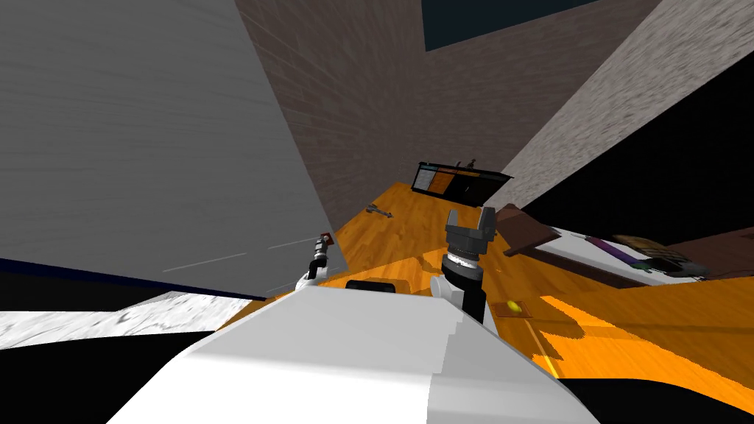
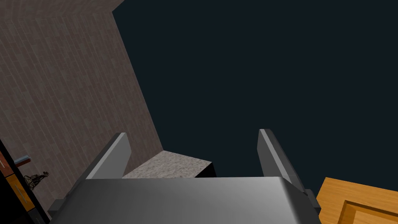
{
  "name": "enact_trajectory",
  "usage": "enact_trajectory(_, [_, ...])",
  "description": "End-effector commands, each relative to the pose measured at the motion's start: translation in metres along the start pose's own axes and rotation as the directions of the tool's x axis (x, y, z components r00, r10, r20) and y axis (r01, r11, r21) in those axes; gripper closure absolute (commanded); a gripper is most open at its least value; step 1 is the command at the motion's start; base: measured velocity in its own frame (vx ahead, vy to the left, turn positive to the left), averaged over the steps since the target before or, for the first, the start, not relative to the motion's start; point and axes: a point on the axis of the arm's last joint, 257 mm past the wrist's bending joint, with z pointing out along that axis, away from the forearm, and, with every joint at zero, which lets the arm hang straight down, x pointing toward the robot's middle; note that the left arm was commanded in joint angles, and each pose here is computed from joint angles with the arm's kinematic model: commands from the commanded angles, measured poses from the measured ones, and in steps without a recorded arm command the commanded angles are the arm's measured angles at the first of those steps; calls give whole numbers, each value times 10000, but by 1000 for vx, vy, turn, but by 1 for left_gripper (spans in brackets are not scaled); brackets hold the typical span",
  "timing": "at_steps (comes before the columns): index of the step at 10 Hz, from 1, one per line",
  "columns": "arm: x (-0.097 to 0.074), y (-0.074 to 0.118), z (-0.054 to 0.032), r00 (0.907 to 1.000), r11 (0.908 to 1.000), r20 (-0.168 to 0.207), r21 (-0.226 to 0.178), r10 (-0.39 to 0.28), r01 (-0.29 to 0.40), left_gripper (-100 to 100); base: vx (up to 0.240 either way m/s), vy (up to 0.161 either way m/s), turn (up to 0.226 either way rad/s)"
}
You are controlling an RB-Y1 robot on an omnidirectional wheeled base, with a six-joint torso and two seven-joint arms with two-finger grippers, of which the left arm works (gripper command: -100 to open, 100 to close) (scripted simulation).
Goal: Push the door open
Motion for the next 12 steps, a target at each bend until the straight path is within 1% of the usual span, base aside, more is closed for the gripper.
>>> enact_trajectory(1, [-80,-42,53,9999,9999,137,114,7,-8,100,130,-10,26])
enact_trajectory(2, [-161,-38,51,9994,9999,357,99,-25,22,100,159,-10,38])
enact_trajectory(6, [-279,-31,44,9976,9999,681,76,-77,72,100,177,-51,57])
enact_trajectory(7, [-298,7,14,9976,10000,695,-7,-39,40,100,76,-9,41])
enact_trajectory(8, [-423,-7,12,9953,10000,967,23,-37,35,100,131,0,47])
enact_trajectory(12, [-649,-13,-13,9886,10000,1506,40,-56,50,100,209,8,40])
